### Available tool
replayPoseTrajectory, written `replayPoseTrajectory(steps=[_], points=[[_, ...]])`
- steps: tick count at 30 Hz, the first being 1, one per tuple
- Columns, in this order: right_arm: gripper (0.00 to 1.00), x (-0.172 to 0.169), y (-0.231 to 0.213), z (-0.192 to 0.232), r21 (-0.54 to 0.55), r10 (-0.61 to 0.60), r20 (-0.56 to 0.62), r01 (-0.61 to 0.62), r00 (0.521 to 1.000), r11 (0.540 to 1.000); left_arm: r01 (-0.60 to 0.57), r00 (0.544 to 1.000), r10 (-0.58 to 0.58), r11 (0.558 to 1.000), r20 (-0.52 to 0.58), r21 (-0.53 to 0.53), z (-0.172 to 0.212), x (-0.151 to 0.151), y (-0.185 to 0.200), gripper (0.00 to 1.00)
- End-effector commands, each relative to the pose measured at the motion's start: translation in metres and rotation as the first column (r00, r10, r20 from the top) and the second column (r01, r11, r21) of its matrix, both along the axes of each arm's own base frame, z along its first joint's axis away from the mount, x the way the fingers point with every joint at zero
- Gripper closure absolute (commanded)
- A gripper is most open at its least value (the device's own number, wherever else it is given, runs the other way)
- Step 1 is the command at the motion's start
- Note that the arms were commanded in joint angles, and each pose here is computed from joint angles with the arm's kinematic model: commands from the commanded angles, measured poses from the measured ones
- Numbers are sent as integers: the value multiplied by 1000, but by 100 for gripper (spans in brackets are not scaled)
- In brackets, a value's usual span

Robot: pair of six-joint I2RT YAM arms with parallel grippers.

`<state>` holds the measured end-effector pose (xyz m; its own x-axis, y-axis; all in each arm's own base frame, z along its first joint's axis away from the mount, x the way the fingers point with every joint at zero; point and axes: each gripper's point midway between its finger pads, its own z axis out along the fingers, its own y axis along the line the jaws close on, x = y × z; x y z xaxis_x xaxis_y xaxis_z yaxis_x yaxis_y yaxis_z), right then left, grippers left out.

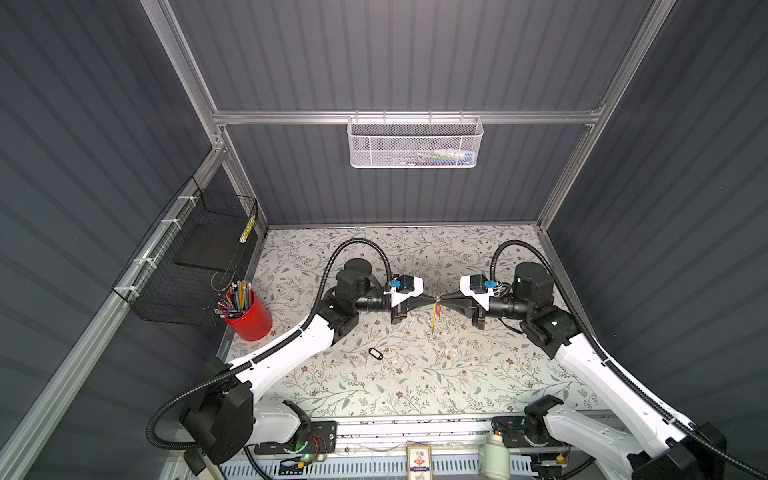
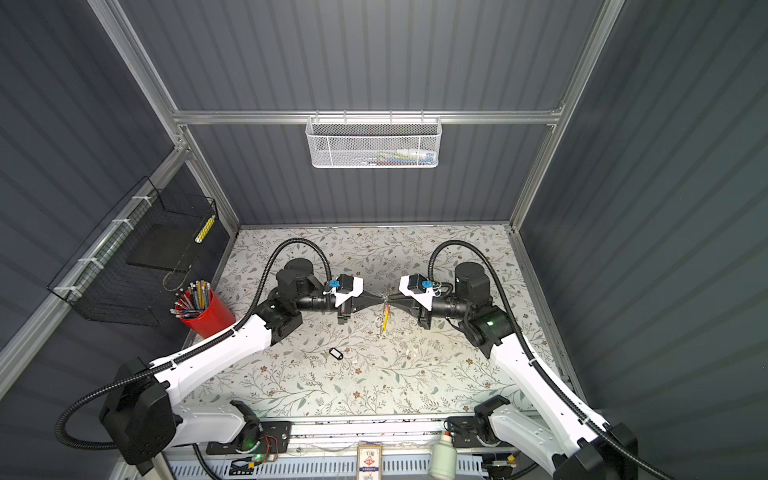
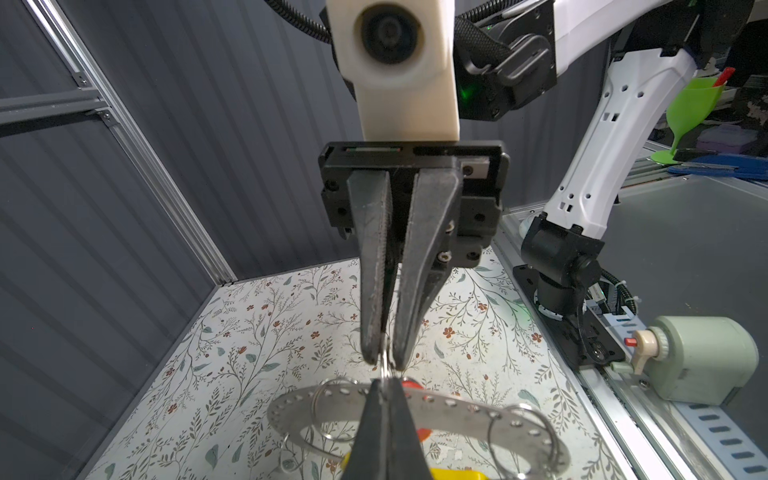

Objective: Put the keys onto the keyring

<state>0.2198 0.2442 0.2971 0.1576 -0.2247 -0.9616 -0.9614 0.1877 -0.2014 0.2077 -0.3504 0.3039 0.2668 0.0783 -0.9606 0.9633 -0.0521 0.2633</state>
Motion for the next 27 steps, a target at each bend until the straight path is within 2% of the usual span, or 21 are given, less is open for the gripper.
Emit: replayPoseTrajectory(steps=[1,9,10,12,14,15,19,24,27], points=[[91,-3,3,1,9,28,1,-28,1000,1000,17,1000,-16,1000,15,-26,15,1,-1,100],[100,-4,3,4,9,25,0,-25,1000,1000,-1,999,1,1000,37,14,7,5,-1,100],[100,-4,2,3,3,23,-8,-23,1000,1000,-11,999,9,1000,48,25,6,6,0,97],[100,-3,1,2,-12,11,-27,-12,1000,1000,-41,996,37,998,77,52,4,10,2,80],[100,-3,-1,-2,-45,-2,-58,0,998,999,-87,989,75,992,127,92,3,16,5,69],[100,-2,-2,-5,-62,-16,-76,12,997,998,-113,983,96,988,155,109,3,20,7,67],[100,2,-8,-17,-140,-72,-148,51,986,989,-163,955,108,970,276,182,8,25,11,67],[100,8,-10,-19,-189,-118,-206,79,971,979,-124,952,47,962,302,242,9,18,5,69],[100,12,-10,-17,-201,-136,-224,90,965,975,-104,955,28,964,296,245,9,14,0,70]])
